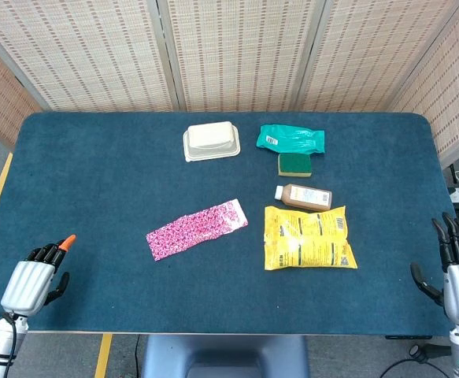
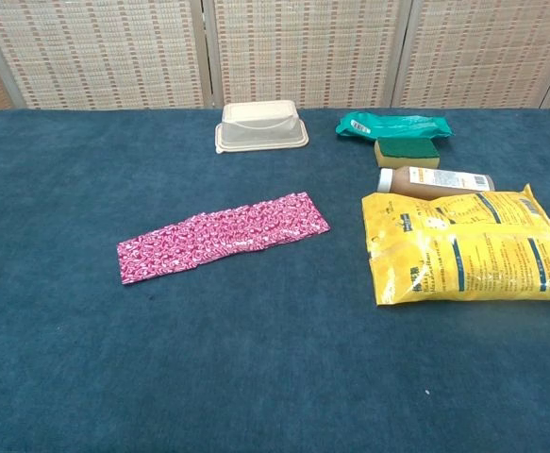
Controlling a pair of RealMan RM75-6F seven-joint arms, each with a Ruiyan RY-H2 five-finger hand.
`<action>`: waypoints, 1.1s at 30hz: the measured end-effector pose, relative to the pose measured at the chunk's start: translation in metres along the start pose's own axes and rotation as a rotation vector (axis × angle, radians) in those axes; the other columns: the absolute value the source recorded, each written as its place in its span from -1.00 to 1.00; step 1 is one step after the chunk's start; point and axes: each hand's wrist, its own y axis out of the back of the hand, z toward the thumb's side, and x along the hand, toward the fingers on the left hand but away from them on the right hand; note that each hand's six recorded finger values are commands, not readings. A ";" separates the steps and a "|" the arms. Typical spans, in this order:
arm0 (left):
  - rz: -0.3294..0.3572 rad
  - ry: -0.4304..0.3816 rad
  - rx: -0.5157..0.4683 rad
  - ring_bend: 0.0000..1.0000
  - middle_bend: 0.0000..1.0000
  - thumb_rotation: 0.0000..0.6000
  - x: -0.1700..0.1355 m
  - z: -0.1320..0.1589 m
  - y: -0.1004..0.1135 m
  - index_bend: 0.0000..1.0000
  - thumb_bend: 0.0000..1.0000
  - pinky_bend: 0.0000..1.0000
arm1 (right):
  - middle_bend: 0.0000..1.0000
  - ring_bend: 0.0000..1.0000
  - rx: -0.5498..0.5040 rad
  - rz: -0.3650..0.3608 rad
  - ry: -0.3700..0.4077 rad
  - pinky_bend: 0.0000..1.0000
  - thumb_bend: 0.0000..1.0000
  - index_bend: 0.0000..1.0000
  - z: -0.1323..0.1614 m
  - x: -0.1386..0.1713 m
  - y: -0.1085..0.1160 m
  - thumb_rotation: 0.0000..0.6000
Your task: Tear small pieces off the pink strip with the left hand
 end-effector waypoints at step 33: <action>-0.221 -0.246 0.118 0.37 0.29 1.00 0.071 0.087 -0.047 -1.00 0.61 0.00 | -1.00 -1.00 -0.038 -0.014 0.035 -0.58 -0.51 -1.00 0.004 0.002 0.000 1.00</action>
